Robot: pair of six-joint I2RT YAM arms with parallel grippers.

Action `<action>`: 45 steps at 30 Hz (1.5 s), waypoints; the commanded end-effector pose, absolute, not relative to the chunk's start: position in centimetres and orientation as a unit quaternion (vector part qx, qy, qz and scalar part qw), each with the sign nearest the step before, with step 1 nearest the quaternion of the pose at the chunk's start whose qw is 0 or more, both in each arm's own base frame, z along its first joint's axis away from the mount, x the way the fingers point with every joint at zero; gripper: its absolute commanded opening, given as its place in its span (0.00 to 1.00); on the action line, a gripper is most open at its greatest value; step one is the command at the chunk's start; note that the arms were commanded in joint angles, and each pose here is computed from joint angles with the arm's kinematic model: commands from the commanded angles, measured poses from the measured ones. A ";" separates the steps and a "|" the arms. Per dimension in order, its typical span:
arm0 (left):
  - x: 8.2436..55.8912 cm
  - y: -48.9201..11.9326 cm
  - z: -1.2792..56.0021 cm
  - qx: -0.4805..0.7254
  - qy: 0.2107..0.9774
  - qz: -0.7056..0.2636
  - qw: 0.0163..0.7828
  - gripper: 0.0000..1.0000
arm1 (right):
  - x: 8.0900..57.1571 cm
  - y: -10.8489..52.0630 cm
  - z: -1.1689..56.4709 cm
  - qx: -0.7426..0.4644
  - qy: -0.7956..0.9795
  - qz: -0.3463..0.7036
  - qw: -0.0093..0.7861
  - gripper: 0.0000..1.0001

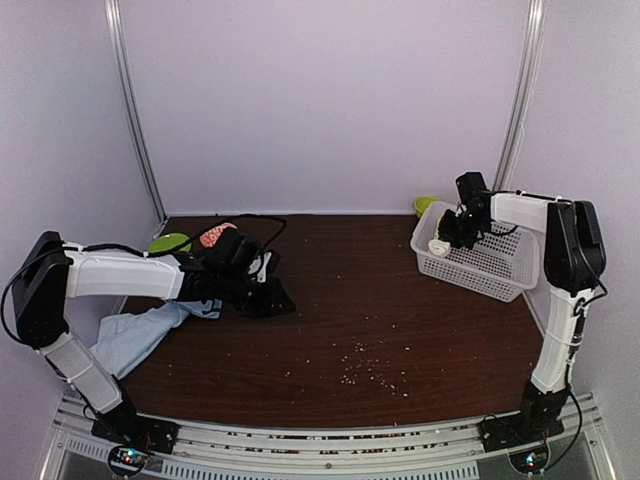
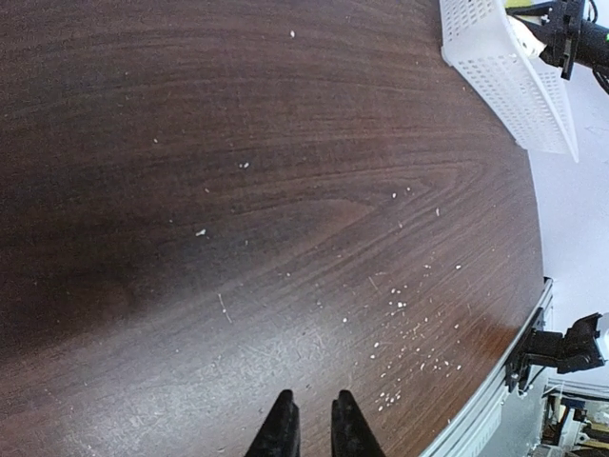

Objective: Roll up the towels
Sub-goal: Place the towel in the bin.

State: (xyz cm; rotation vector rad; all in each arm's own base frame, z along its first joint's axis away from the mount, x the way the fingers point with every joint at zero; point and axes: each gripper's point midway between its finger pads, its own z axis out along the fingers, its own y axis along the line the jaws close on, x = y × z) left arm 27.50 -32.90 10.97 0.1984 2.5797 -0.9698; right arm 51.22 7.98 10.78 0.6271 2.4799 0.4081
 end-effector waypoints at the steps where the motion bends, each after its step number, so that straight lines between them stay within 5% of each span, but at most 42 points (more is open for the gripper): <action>1: 28.7 -34.2 12.1 0.069 0.904 -0.372 0.202 0.12 | 53.2 8.5 11.1 0.236 0.914 0.176 0.278 0.00; 28: 28.8 -35.1 10.0 0.064 0.903 -0.383 0.186 0.12 | 50.7 9.7 5.8 0.166 0.967 0.125 0.147 0.02; 34: 28.7 -35.4 9.8 0.067 0.901 -0.389 0.183 0.12 | 49.9 11.0 5.6 0.152 0.972 0.130 0.126 0.43; 45: 28.5 -35.3 9.7 0.071 0.900 -0.389 0.182 0.12 | 49.7 9.9 10.3 0.158 0.965 0.114 0.176 0.92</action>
